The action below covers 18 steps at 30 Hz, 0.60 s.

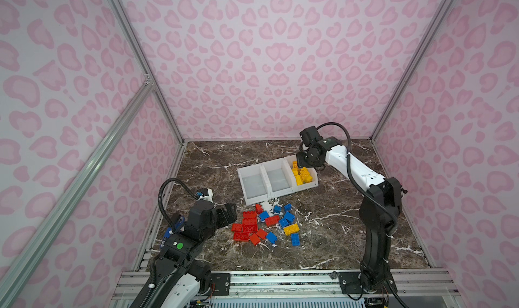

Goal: Sort the legos into containers by color
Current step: Place the lego in the container, then pick up the lego from the bottom-center of the table.

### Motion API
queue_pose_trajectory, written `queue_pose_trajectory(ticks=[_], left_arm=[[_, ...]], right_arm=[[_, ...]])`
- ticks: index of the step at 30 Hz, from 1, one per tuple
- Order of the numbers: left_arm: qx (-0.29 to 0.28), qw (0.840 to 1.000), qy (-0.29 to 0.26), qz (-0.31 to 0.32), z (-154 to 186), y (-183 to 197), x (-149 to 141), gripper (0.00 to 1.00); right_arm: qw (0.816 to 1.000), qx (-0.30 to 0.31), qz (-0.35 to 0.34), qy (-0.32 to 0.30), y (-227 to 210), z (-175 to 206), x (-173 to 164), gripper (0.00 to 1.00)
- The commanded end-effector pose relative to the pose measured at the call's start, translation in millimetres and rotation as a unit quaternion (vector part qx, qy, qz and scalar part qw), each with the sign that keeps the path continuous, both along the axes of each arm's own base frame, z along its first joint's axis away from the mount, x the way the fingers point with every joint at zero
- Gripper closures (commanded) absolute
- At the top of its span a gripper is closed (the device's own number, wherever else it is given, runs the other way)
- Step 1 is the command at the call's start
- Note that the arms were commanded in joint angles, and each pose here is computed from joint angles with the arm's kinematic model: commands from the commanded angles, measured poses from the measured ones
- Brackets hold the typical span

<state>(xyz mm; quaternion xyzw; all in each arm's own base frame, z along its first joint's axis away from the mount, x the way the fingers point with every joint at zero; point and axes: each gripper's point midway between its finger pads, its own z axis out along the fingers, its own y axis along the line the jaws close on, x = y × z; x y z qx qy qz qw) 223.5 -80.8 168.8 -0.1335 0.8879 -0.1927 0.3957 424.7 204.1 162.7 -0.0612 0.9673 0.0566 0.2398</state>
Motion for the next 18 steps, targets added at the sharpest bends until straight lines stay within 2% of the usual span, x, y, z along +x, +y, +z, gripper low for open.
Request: queue_pose_trajectory(ticks=[1, 4, 9, 13, 18], left_arm=[[0.000, 1.000, -0.001, 0.007, -1.1, 1.2, 2.5, 0.03], [-0.001, 1.000, 0.001, 0.002, -3.0, -1.1, 3.6, 0.03], [-0.003, 1.000, 0.005, -0.002, -4.6, -3.0, 3.9, 0.03], [-0.006, 1.000, 0.001, -0.004, -2.7, -4.1, 3.7, 0.03], [-0.008, 1.000, -0.001, -0.003, -2.0, -3.3, 1.7, 0.03]], right_arm=[[0.999, 0.022, 0.047, -0.003, 18.5, -8.4, -39.7, 0.39], [0.996, 0.014, 0.079, 0.023, 24.0, -34.3, -91.9, 0.39], [0.992, 0.022, 0.107, 0.056, 28.8, -67.8, -145.5, 0.39], [0.988, 0.068, 0.125, 0.068, 41.0, -80.3, -162.1, 0.39], [0.978, 0.094, 0.167, 0.080, 57.2, -87.8, -173.5, 0.39]])
